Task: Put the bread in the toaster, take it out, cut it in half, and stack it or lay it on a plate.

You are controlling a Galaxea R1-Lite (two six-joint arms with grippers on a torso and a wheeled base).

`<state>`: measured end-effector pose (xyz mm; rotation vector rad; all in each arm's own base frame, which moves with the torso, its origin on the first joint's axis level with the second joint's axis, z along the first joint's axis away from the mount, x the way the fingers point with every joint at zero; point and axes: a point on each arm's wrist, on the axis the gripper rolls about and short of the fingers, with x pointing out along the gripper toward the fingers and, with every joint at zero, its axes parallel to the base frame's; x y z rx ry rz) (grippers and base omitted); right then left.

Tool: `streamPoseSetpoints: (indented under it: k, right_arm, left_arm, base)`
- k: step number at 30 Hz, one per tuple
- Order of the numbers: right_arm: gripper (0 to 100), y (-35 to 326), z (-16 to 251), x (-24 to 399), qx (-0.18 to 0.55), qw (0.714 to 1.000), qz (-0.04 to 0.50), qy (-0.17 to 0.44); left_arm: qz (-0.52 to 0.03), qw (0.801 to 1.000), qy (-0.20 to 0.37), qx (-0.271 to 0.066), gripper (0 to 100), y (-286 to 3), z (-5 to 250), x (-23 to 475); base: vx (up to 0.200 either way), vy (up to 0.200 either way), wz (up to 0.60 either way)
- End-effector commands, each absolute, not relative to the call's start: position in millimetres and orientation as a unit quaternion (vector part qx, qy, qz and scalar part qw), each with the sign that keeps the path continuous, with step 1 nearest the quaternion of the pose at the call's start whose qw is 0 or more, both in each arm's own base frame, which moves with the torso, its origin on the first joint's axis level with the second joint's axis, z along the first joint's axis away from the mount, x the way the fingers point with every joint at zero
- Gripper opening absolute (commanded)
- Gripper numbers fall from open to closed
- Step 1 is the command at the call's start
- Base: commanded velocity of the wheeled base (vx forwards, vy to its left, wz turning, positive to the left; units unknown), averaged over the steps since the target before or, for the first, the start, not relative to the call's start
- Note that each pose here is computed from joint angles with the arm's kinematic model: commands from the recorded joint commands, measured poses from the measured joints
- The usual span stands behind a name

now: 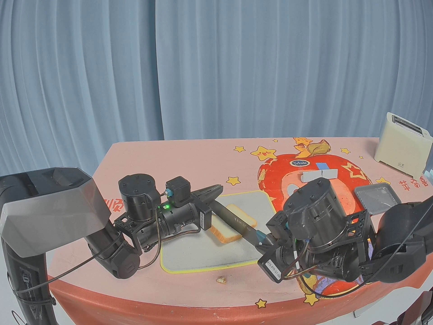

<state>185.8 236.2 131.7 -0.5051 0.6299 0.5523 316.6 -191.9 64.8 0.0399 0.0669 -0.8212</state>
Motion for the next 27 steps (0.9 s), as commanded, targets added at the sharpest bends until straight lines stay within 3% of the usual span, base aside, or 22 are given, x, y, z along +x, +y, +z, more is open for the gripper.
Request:
streamPoseSetpoints:
  k: [1,13,20,27]
  right_arm:
    - [0,237,133,187,-0.240,0.885,0.266,0.298]
    - [0,234,134,188,-0.239,0.886,0.262,0.300]
    - [0,235,133,188,-0.239,0.885,0.262,0.300]
    - [0,234,133,188,-0.240,0.885,0.262,0.302]
  left_arm:
    - [-0.399,0.916,0.033,0.019,0,-192,64,318]
    - [-0.399,0.916,-0.035,0.007,0,-187,115,306]
    - [-0.402,0.915,-0.021,0.009,0,-189,105,306]
    - [-0.414,0.910,0.022,0.016,0,-200,75,305]
  base:
    - [0.000,0.000,0.00]
    - [0.000,0.000,0.00]
    - [0.000,0.000,0.00]
    - [0.000,0.000,0.00]
